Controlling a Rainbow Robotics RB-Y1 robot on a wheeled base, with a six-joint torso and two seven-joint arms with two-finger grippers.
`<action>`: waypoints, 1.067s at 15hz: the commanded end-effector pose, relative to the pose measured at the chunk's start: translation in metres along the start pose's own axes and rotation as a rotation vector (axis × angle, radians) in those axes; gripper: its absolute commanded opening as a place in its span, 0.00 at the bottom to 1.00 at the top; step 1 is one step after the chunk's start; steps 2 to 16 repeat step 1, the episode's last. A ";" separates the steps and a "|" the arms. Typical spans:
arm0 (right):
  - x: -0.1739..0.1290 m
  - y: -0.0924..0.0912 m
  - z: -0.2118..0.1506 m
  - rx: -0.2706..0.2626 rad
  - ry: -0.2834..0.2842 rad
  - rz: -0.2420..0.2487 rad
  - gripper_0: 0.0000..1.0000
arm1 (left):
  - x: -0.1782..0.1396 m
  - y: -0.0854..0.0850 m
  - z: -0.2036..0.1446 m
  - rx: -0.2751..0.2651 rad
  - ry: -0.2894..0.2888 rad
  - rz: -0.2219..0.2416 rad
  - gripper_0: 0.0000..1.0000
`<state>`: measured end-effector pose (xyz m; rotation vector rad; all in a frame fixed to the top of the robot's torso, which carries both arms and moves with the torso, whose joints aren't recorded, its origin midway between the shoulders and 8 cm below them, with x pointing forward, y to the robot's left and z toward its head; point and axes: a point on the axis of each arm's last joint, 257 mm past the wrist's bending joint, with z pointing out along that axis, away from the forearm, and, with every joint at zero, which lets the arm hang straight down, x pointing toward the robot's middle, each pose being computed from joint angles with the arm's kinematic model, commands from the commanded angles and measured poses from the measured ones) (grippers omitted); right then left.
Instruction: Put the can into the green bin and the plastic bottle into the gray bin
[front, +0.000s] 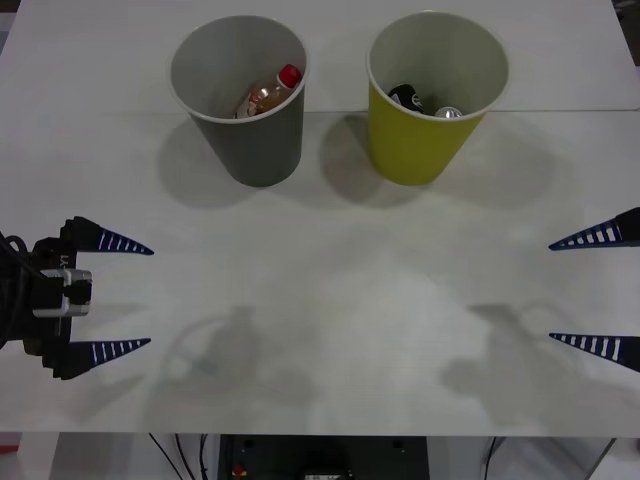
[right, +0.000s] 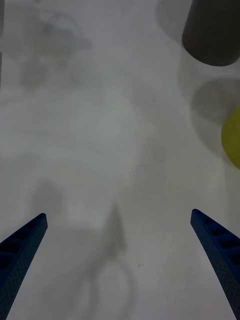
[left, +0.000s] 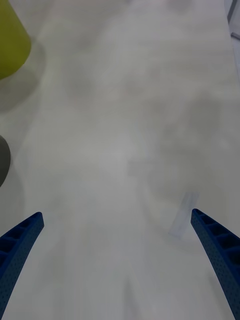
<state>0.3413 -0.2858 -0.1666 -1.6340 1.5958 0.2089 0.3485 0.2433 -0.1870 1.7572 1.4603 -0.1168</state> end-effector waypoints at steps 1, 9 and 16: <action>0.000 0.000 0.000 0.000 0.000 0.000 1.00 | -0.001 0.000 0.000 0.000 -0.002 0.001 1.00; 0.000 0.000 0.000 0.000 0.000 0.000 1.00 | -0.001 0.000 0.000 0.000 -0.002 0.001 1.00; 0.000 0.000 0.000 0.000 0.000 0.000 1.00 | -0.001 0.000 0.000 0.000 -0.002 0.001 1.00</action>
